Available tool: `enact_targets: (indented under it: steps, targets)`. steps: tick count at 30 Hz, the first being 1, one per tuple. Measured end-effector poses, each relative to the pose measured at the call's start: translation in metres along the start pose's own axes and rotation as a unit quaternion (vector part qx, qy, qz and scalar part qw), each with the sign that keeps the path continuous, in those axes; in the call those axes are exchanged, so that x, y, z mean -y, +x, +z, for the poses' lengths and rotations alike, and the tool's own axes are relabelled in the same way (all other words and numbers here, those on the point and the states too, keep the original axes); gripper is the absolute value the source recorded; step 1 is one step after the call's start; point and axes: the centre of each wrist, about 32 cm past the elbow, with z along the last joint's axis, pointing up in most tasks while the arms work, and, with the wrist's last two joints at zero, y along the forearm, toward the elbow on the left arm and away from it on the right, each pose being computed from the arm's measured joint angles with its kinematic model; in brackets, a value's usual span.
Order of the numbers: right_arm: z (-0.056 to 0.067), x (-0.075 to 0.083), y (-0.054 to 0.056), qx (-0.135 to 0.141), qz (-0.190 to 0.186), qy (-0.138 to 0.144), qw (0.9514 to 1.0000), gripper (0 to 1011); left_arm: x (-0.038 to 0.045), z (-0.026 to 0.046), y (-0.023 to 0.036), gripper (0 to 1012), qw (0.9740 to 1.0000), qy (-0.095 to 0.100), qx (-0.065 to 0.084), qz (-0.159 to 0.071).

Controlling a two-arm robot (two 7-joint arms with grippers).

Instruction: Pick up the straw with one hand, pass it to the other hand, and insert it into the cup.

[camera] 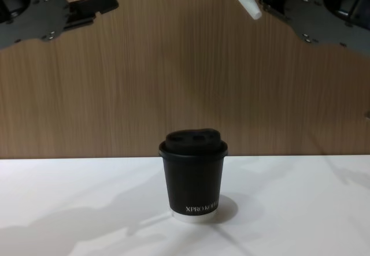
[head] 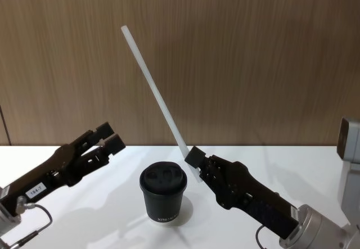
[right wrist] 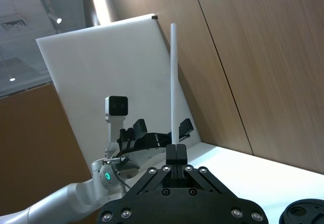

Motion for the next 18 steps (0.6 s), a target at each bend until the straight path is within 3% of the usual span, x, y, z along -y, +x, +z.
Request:
enact_targets:
  steps: [8,18]
  targets:
    - [0.0,0.0,0.0,0.0,0.0,0.0,1.0,1,0.0117,-0.0097,0.0058,1003,0.999,-0.022,-0.034,-0.02]
    - [0.0,0.0,0.0,0.0,0.0,0.0,1.0,1,0.0265,-0.0194,0.013,1003,0.9961,-0.042,-0.064,-0.044]
